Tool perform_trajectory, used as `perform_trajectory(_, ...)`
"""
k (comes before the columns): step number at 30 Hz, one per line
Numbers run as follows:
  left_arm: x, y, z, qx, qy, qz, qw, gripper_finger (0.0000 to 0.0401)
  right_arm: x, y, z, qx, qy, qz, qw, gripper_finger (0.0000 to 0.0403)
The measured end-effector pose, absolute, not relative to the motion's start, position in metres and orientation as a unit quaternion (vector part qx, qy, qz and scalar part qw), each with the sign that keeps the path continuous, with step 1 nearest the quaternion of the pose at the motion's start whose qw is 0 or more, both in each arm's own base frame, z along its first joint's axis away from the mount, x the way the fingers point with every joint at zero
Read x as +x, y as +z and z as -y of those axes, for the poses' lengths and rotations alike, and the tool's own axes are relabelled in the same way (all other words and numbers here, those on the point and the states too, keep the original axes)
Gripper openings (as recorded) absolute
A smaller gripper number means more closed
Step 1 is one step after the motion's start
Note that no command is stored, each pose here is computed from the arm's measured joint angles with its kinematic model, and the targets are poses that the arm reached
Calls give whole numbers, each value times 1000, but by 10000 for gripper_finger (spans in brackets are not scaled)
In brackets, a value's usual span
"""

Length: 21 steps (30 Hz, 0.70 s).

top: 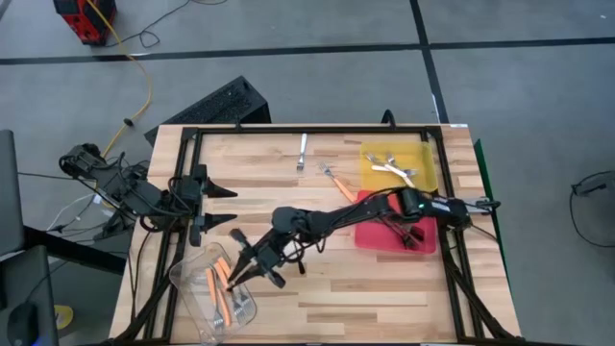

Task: Sort silverware by color (type)
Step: Put the orange fork into the transparent bin

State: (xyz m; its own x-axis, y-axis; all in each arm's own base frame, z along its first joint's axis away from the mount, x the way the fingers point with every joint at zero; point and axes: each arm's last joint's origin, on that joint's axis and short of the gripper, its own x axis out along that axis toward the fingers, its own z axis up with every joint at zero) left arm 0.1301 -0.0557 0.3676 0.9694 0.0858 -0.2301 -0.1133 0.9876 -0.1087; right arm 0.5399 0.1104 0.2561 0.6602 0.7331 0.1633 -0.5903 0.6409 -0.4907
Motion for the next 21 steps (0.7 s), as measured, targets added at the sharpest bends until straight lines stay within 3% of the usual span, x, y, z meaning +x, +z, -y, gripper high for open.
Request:
perform_trajectory(10,130,367,56,-60,51,-114,990,242,579,242,-110,-180,415,171,875,68)
perform_trajectory(21,130,367,56,-56,52,-116,990,242,582,221,-110,-195,422,144,874,68)
